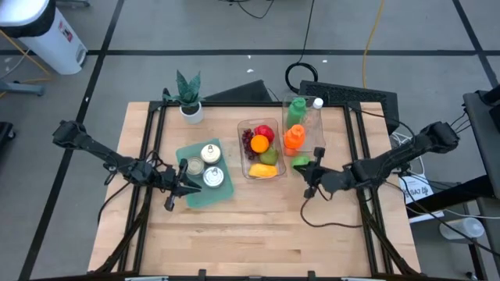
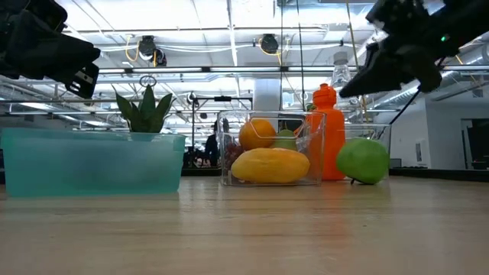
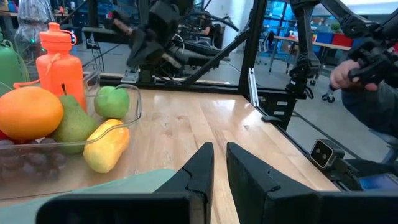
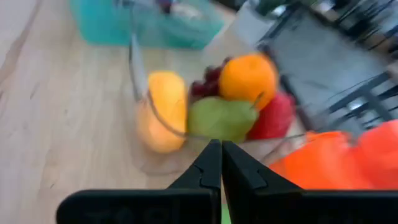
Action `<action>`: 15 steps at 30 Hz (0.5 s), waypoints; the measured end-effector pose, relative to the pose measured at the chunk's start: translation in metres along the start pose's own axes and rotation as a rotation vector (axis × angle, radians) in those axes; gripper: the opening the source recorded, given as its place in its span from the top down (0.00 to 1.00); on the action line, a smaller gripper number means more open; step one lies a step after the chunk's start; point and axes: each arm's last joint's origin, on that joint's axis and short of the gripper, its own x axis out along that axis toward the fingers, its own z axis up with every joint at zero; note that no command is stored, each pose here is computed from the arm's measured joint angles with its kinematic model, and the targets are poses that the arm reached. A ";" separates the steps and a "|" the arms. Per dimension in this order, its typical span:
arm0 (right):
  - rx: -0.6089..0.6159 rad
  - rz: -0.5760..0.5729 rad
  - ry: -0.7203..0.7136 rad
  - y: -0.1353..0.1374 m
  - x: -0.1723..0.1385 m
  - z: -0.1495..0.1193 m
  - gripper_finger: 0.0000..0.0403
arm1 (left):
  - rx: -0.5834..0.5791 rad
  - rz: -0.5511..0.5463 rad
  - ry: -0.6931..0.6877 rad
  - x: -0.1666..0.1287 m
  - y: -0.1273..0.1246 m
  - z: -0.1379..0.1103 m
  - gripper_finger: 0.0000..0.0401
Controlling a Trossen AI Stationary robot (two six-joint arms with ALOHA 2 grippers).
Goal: Pick & Place Food Item
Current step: Put the green apple into the bottom transparent bin
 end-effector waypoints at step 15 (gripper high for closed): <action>0.049 0.096 0.326 -0.008 0.043 -0.035 1.00 | -0.003 -0.002 0.003 0.000 0.000 0.000 0.87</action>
